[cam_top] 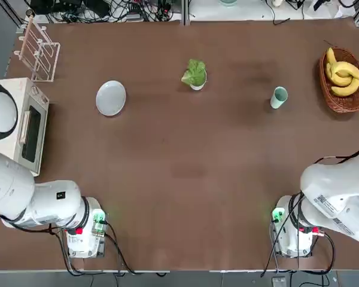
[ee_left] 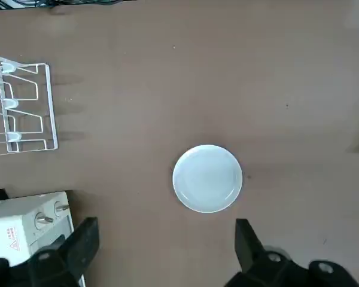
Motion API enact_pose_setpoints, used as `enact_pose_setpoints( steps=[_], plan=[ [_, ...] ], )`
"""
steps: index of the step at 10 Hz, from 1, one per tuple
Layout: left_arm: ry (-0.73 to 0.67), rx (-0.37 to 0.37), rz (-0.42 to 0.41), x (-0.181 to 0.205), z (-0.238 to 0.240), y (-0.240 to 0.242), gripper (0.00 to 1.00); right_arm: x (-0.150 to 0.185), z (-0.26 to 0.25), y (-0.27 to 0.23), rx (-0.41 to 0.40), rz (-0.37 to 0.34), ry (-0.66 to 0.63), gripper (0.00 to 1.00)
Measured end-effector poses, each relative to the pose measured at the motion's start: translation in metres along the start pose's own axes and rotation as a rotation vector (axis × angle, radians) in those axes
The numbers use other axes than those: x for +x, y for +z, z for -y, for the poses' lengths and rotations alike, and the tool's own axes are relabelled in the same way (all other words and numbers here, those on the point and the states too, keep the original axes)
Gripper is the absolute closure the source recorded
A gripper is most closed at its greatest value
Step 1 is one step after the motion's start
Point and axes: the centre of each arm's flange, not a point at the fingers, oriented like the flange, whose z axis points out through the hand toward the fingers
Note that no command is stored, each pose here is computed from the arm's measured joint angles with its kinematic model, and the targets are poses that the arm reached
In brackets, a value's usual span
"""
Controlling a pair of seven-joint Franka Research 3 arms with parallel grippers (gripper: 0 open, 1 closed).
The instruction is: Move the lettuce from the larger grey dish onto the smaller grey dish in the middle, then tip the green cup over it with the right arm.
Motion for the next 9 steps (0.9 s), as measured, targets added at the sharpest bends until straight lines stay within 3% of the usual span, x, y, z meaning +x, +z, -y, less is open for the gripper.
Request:
enact_pose_setpoints(
  steps=[6, 9],
  plan=[
    [0.003, 0.011, 0.023, -0.002, 0.0, 0.003, 0.0, -0.014, 0.025, -0.042, -0.073, -0.008, -0.012, 0.0],
    [0.004, 0.01, 0.024, -0.002, -0.001, 0.003, 0.0, -0.019, 0.053, -0.052, -0.178, 0.042, -0.012, 0.0]
  ],
)
